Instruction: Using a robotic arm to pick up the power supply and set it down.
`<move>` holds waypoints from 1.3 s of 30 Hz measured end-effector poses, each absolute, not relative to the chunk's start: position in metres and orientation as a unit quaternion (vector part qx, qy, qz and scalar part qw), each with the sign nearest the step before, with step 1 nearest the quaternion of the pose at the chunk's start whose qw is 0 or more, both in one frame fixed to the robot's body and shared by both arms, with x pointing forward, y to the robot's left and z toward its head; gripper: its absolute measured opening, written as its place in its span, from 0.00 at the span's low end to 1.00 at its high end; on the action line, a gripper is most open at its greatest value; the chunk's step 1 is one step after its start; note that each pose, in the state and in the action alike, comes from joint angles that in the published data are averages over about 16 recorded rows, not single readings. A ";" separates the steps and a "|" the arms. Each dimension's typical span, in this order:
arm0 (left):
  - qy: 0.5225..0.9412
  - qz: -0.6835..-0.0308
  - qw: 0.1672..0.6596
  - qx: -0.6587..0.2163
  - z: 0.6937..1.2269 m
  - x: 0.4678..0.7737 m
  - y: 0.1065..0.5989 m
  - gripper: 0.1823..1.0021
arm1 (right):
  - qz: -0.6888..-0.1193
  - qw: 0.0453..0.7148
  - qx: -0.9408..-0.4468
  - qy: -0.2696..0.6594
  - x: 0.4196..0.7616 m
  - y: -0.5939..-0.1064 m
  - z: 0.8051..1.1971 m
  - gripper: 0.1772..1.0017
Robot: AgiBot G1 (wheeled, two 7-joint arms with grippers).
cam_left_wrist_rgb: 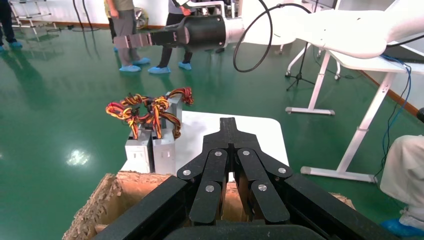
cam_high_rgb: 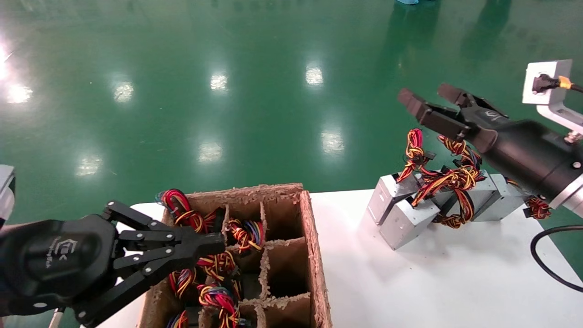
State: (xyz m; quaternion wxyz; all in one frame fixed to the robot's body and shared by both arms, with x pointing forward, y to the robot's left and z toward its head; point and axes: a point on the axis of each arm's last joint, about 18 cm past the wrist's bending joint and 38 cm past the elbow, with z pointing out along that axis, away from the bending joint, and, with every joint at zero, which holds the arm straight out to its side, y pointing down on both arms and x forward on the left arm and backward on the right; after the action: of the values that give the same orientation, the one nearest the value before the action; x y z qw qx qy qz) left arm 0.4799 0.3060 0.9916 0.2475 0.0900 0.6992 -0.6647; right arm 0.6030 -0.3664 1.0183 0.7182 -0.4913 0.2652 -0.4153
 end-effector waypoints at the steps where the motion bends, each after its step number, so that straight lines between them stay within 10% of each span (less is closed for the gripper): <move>1: 0.699 -0.665 0.248 0.090 0.992 0.480 0.306 0.01 | -0.413 0.718 -0.496 0.261 0.602 -0.365 1.018 1.00; 26: 0.699 -0.665 0.248 0.090 0.992 0.480 0.306 0.07 | -0.337 0.704 -0.617 0.098 0.550 -0.321 1.012 1.00; 39: 0.699 -0.665 0.248 0.090 0.992 0.480 0.306 0.32 | -0.295 0.687 -0.664 0.007 0.517 -0.308 1.004 1.00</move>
State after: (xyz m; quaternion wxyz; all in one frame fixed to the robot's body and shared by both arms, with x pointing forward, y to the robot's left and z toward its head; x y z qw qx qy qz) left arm 0.4799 0.3060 0.9916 0.2475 0.0900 0.6992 -0.6647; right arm 0.5168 -0.3080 1.0040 0.6869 -0.6643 0.0068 -0.2945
